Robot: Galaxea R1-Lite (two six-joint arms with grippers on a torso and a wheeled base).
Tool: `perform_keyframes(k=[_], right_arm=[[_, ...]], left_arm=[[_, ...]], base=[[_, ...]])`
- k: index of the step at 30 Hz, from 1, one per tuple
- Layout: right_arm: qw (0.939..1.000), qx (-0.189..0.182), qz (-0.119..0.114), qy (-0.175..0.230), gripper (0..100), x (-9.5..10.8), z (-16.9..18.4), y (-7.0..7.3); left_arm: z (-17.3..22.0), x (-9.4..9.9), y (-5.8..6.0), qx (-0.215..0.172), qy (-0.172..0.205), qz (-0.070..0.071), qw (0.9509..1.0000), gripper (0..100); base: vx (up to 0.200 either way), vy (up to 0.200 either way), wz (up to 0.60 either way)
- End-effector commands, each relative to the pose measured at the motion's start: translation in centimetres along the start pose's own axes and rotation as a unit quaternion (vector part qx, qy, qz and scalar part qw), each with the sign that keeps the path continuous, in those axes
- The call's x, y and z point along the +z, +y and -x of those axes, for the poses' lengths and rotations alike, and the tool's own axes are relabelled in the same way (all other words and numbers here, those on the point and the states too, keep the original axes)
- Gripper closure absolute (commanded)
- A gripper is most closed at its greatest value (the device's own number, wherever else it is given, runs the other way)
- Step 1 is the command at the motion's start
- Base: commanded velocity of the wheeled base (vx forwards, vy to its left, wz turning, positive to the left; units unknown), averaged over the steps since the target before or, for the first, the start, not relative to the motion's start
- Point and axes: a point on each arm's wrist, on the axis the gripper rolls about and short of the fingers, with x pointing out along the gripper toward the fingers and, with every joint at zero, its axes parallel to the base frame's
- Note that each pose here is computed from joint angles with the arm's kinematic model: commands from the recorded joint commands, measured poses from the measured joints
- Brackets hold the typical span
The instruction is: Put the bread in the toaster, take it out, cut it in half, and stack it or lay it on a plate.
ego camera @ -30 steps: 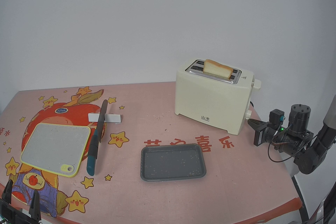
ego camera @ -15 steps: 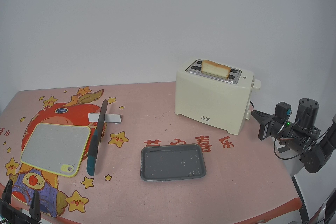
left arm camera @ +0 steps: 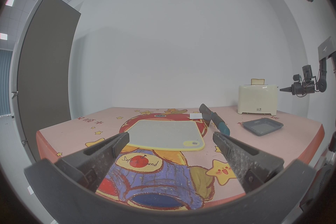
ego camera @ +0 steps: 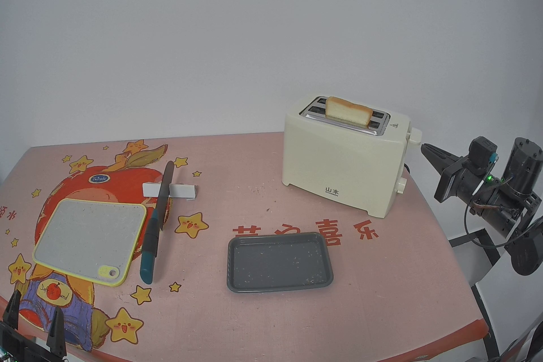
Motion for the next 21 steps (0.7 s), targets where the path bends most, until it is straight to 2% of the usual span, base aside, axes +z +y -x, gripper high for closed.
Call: perform_keyframes(k=[1, 5, 8, 12, 16, 21], right_arm=[[0.9999, 0.003, 0.002, -0.012, 0, 0.6, 0.4, 0.2], [0.9997, 0.014, 0.000, -0.021, 0, 1.1, 0.9, 0.7], [0.9989, 0.039, 0.001, -0.024, 0, 2.0, 1.2, 1.2], [0.9967, 0.081, 0.003, -0.012, 0, 4.2, 1.0, 1.2], [0.9954, 0.095, 0.003, -0.004, 0, 6.6, 1.0, 1.3], [0.9916, 0.129, 0.010, 0.000, 0, 8.4, 0.4, 1.1]], left_arm=[[0.0, -0.5, 0.0, 0.000, 0.001, 0.000, 1.0000, 0], [0.0, -0.5, 0.0, 0.000, 0.001, 0.000, 1.0000, 0], [0.0, -0.5, 0.0, 0.000, 0.001, 0.000, 1.0000, 0], [0.0, -0.5, 0.0, 0.000, 0.001, 0.000, 1.0000, 0], [0.0, -0.5, 0.0, 0.000, 0.001, 0.000, 1.0000, 0], [0.0, -0.5, 0.0, 0.000, 0.001, 0.000, 1.0000, 0]], base=[[0.000, 0.000, 0.00], [0.000, 0.000, 0.00], [0.000, 0.000, 0.00], [0.000, 0.000, 0.00], [0.000, 0.000, 0.00], [0.000, 0.000, 0.00]])
